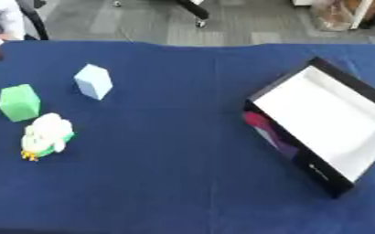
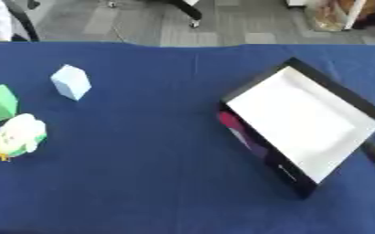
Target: Pick up the objects with one hand, pass them to the other hand, and then place them into the box on the other side of the table.
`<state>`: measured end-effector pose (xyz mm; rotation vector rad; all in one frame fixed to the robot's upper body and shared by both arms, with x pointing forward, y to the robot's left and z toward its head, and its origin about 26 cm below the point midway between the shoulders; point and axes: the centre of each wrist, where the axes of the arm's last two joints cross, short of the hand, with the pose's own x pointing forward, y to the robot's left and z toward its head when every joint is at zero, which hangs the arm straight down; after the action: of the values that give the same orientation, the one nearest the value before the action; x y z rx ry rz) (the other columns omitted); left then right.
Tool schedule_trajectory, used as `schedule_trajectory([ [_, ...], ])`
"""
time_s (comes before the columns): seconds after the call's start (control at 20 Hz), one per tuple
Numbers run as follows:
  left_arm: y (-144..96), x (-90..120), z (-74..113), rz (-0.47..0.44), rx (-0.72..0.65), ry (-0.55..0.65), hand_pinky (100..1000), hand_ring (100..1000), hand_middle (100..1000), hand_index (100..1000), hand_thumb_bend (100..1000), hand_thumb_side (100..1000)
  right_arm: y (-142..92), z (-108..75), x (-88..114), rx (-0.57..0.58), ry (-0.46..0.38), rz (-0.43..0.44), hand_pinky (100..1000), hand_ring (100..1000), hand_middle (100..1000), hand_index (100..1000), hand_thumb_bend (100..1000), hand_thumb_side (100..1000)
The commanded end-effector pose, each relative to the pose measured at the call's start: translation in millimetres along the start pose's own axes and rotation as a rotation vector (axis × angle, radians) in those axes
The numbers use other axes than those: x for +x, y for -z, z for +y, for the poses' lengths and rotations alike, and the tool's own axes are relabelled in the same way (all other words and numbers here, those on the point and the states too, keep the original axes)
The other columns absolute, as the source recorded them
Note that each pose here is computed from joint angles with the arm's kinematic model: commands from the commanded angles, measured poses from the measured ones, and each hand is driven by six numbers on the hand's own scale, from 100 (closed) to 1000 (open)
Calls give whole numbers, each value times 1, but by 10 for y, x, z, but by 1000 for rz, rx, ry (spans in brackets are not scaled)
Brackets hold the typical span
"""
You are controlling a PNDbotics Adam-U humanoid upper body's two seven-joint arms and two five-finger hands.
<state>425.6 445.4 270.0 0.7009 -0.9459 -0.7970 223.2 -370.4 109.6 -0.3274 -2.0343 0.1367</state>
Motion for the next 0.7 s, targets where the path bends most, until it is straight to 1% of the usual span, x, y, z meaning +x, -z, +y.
schedule_trajectory([
  [0.05, -150, -34, 238, 32, 16, 27, 918, 917, 788, 852, 810, 100, 38, -8, 71, 16, -19, -21, 985, 991, 995, 1000, 689, 183],
  [0.2, -145, -49, 224, 63, -35, 63, 928, 917, 805, 845, 823, 100, 33, 5, 65, 18, -21, -15, 985, 990, 993, 1000, 689, 181],
  [0.4, -166, -2, 200, 90, -99, 139, 940, 916, 819, 825, 843, 100, 33, 31, 59, 24, -20, -5, 986, 990, 993, 1000, 689, 179],
  [0.6, -133, -1, 153, 131, -110, 189, 950, 917, 829, 826, 883, 100, 52, 31, 68, 30, -20, -13, 986, 989, 993, 1000, 689, 181],
  [0.7, -112, -11, 133, 149, -110, 210, 952, 916, 831, 825, 885, 100, 56, 29, 71, 31, -19, -16, 986, 989, 993, 1000, 688, 181],
])
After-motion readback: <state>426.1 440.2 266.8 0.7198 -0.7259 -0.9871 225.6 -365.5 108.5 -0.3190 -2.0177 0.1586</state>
